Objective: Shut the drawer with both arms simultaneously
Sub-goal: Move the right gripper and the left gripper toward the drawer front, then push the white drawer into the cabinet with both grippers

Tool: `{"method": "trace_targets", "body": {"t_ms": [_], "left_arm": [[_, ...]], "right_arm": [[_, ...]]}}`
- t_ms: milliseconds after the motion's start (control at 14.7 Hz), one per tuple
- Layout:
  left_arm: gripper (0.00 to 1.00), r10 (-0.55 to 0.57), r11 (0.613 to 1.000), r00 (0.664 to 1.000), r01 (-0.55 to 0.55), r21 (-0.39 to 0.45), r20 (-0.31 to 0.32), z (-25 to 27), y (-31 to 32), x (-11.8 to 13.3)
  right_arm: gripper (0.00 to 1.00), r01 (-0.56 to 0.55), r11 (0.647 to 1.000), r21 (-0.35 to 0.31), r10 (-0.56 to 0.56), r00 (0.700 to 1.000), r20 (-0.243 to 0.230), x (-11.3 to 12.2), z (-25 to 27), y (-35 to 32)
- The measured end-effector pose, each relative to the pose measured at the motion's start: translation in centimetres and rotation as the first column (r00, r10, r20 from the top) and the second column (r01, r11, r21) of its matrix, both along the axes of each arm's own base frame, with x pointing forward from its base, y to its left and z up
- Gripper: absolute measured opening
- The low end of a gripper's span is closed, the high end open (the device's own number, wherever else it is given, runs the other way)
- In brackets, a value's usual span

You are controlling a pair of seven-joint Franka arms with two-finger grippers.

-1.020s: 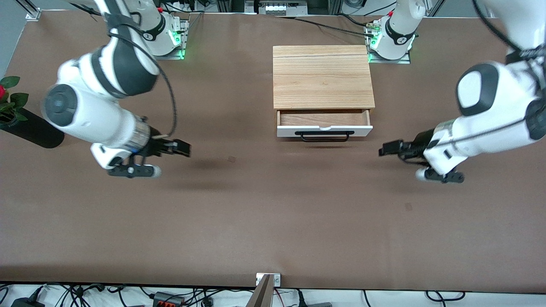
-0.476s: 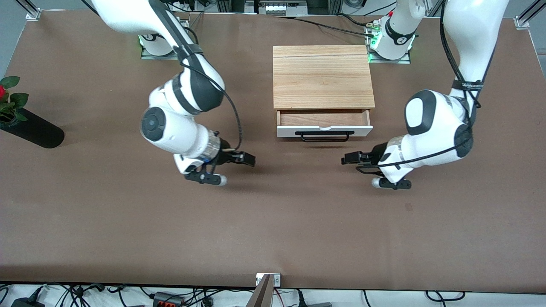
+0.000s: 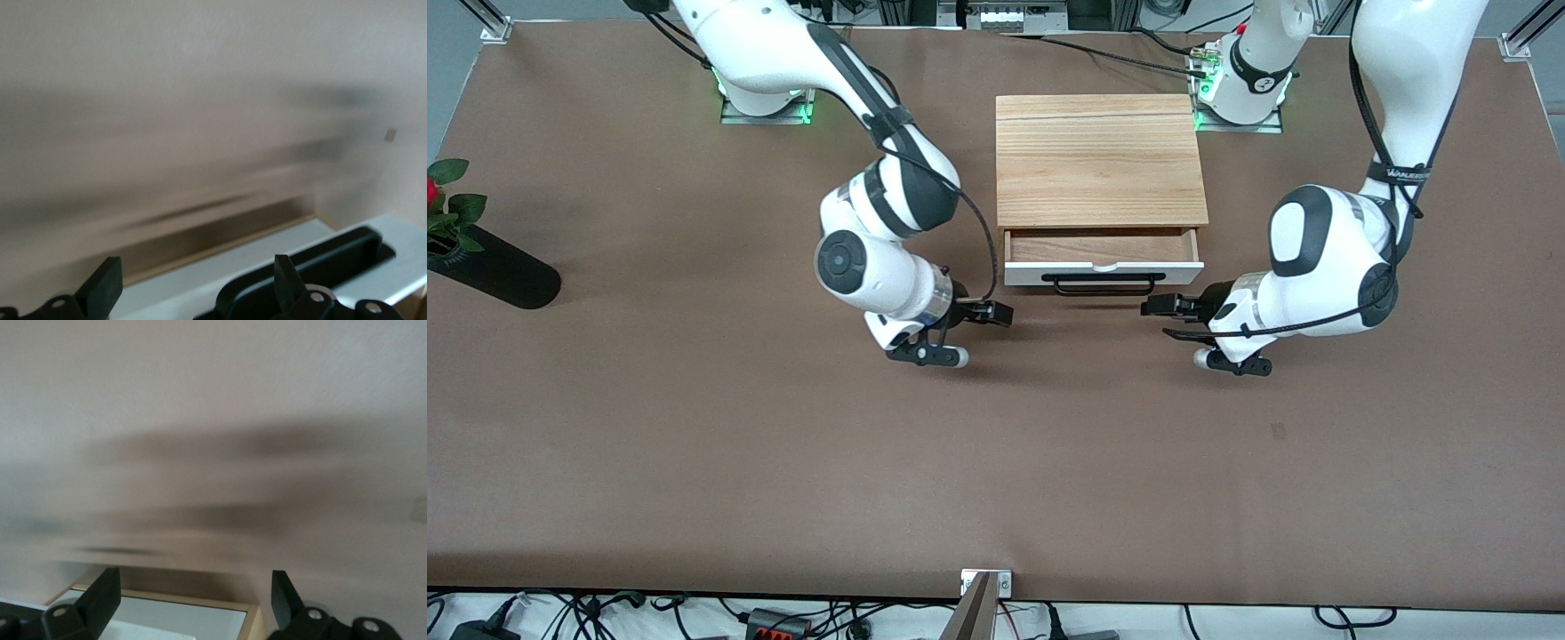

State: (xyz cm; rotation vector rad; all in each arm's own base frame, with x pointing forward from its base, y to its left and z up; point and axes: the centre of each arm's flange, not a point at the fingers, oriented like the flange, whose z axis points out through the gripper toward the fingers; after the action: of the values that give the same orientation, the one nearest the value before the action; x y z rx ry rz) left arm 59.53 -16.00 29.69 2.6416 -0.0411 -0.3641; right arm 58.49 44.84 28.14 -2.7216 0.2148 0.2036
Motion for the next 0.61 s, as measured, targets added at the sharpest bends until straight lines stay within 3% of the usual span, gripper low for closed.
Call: {"method": "trace_targets", "body": {"t_ms": [272, 612], "left_arm": [[1.0, 0.004, 1.0, 0.999, -0.004, -0.012, -0.032, 0.0, 0.5, -1.2], [1.0, 0.022, 0.995, 0.998, -0.028, -0.092, -0.064, -0.8, 0.9, -3.3]], "right_arm": [[1.0, -0.013, 0.999, 0.031, 0.014, 0.999, -0.038, -1.2, -0.2, 1.6], [1.0, -0.05, 0.998, 0.035, 0.055, 0.986, -0.154, -2.5, -0.3, 1.9]]}}
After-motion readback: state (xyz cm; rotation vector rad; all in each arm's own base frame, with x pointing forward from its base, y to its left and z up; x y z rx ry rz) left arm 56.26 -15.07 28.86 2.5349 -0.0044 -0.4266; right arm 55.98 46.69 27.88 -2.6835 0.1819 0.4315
